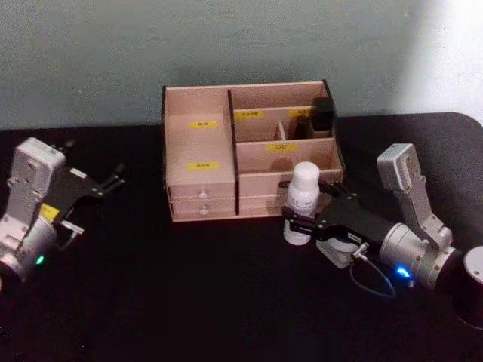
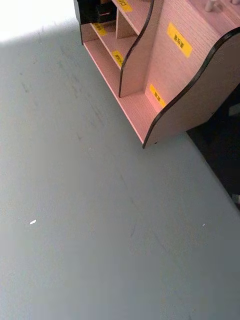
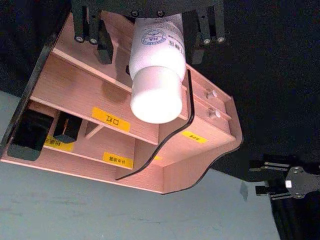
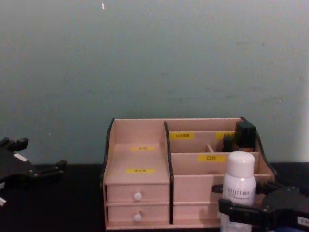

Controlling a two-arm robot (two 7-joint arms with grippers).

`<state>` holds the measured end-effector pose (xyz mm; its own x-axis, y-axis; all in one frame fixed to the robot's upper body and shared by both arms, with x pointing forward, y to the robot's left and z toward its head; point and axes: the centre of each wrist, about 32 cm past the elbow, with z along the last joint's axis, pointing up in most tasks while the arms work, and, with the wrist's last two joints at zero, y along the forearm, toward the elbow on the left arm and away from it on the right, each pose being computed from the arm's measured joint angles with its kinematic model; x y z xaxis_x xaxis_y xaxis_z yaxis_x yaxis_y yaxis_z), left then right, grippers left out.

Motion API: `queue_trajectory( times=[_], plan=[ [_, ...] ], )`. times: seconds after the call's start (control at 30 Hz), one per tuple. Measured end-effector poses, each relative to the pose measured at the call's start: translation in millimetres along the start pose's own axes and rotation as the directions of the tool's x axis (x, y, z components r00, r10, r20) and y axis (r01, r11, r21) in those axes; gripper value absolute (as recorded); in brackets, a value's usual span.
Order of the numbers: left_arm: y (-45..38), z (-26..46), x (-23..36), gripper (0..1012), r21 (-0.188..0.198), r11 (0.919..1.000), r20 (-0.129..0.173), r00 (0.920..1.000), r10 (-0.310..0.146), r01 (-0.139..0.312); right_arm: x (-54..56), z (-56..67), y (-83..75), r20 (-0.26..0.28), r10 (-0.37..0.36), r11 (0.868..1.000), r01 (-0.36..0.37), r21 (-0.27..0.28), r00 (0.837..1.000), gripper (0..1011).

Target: Pick up the facial cleanser and watermelon frost from the table and place them into the tiered storage box.

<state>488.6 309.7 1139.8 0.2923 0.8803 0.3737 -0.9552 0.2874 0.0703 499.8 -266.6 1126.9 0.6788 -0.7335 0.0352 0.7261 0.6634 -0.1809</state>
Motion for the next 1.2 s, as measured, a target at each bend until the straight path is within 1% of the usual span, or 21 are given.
queue_trajectory(
  times=[0.8, 0.97, 1.1, 1.13, 1.2],
  plan=[
    [0.0, 0.0, 0.0, 1001, 0.000, 1.0000, 0.000, 1.0000, 0.000, 0.000, 0.1, 0.0, -0.4, 0.000, 0.000, 1.000, 0.000, 0.000, 1.000, 1000],
    [0.0, 0.0, 0.0, 1001, 0.000, 1.0000, 0.000, 1.0000, 0.000, 0.000, 0.0, 0.0, -0.5, 0.001, -0.001, 1.000, 0.001, 0.001, 1.000, 916],
    [0.0, 0.0, 0.0, 1001, 0.000, 1.0000, 0.000, 1.0000, 0.000, 0.000, 0.0, 0.1, -0.5, 0.001, -0.001, 1.000, 0.001, 0.001, 1.000, 800],
    [0.0, 0.0, 0.0, 1001, 0.000, 1.0000, 0.000, 1.0000, 0.000, 0.000, -0.1, 0.1, -0.5, 0.001, -0.001, 1.000, 0.001, 0.001, 1.000, 786],
    [0.0, 0.0, 0.0, 1001, 0.000, 1.0000, 0.000, 1.0000, 0.000, 0.000, -0.1, 0.1, -0.4, 0.001, -0.001, 1.000, 0.001, 0.001, 1.000, 708]
  ],
)
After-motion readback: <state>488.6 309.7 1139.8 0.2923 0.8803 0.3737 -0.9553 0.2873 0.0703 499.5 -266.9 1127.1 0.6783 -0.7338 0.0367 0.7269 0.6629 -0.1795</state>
